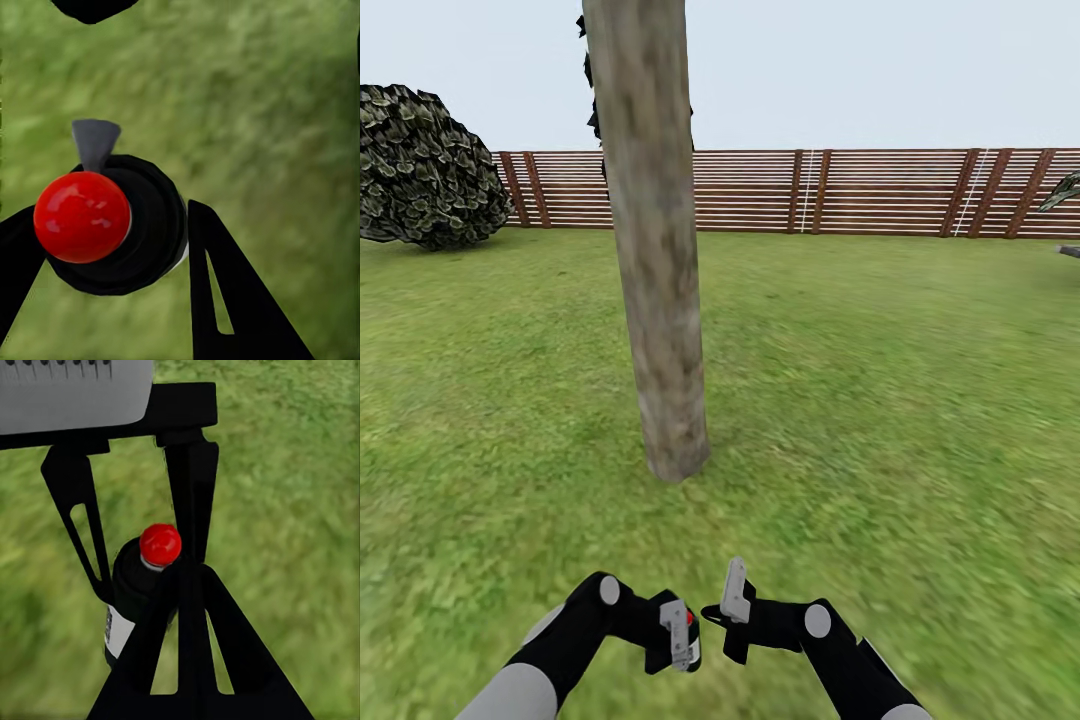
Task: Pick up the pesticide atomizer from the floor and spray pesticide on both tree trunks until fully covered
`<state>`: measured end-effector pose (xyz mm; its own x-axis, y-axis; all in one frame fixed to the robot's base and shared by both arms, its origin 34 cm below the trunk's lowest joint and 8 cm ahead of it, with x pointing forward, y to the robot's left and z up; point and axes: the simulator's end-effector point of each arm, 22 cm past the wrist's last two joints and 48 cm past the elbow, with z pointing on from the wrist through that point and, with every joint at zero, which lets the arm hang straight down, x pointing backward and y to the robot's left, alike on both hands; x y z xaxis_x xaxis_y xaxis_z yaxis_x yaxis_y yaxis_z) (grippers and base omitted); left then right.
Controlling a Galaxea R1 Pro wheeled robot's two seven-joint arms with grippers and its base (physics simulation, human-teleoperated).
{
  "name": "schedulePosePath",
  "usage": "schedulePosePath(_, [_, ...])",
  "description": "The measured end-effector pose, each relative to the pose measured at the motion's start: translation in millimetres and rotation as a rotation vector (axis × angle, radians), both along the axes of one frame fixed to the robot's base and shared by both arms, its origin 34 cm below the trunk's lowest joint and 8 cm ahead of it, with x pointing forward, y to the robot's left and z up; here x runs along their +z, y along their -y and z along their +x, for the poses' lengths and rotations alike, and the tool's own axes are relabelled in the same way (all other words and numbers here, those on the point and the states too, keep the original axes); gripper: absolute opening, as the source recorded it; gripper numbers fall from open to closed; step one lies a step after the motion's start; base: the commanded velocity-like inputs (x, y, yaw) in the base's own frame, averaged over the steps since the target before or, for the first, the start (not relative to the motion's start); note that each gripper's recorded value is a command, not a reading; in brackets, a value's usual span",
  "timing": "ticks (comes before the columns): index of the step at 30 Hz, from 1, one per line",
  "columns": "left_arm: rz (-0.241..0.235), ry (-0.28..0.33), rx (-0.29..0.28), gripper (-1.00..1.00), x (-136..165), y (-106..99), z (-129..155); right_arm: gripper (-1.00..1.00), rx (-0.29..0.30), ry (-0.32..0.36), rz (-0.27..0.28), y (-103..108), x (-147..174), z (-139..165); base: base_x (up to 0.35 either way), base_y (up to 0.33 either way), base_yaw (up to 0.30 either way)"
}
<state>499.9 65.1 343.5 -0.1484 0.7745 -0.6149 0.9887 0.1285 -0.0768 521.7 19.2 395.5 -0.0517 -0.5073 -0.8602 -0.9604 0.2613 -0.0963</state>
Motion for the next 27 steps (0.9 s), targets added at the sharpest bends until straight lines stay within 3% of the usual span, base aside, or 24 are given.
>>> schedulePosePath(27, [-0.024, 0.002, 0.005, -1.00, 4.2, 5.5, 1.5, -1.00, 0.000, 0.000, -0.001, 0.7, -0.3, 0.0, 0.000, 0.000, 0.000])
